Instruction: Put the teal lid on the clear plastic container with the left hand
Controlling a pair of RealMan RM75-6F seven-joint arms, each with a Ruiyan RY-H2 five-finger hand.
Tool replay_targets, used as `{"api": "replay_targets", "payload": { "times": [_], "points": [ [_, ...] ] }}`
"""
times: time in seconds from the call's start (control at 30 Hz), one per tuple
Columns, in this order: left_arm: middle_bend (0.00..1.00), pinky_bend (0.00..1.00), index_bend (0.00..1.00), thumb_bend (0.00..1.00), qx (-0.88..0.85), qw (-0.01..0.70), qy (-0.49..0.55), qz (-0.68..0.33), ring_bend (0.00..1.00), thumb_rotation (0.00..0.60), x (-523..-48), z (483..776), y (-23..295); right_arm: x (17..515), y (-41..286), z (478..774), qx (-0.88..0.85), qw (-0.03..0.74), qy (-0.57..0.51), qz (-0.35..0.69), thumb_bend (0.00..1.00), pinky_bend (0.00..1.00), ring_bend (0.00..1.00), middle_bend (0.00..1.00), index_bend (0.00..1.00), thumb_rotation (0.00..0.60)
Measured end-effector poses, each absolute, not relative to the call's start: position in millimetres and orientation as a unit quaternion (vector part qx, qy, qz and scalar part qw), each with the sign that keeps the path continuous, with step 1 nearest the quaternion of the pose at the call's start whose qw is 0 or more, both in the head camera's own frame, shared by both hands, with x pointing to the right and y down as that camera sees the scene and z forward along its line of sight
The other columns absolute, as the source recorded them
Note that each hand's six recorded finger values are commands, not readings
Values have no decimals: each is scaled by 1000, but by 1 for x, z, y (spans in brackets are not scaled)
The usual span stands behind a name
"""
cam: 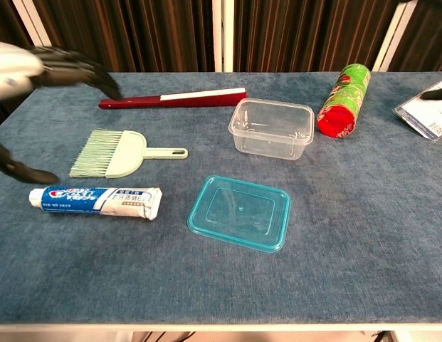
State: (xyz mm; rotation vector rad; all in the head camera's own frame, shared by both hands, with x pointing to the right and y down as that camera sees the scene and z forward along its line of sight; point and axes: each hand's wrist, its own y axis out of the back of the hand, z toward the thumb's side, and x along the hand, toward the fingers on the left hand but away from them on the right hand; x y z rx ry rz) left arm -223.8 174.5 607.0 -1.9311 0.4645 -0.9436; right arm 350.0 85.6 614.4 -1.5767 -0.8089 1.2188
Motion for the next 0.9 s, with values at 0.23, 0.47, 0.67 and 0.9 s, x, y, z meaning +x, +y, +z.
{"api": "replay_targets", "payload": {
  "times": [0.23, 0.47, 0.67, 0.9],
  "points": [
    [101, 11, 78, 31, -799, 452, 112, -381, 17, 600, -166, 629, 171, 406, 115, 579, -604, 457, -387, 525, 19, 0, 0, 0, 0, 600],
    [0, 5, 17, 3, -803, 418, 68, -420, 0, 600, -133, 656, 167, 417, 126, 577, -603, 450, -402, 521, 19, 0, 0, 0, 0, 600],
    [0, 0, 14, 0, -800, 381, 34, -463, 0, 600, -101, 680, 172, 421, 127, 579, -604, 445, -411, 518, 19, 0, 0, 0, 0, 600],
    [0, 4, 14, 0, -770, 401, -9, -497, 0, 600, -55, 695, 177, 427, 130, 584, -601, 438, -418, 521, 19, 0, 0, 0, 0, 600]
  ]
}}
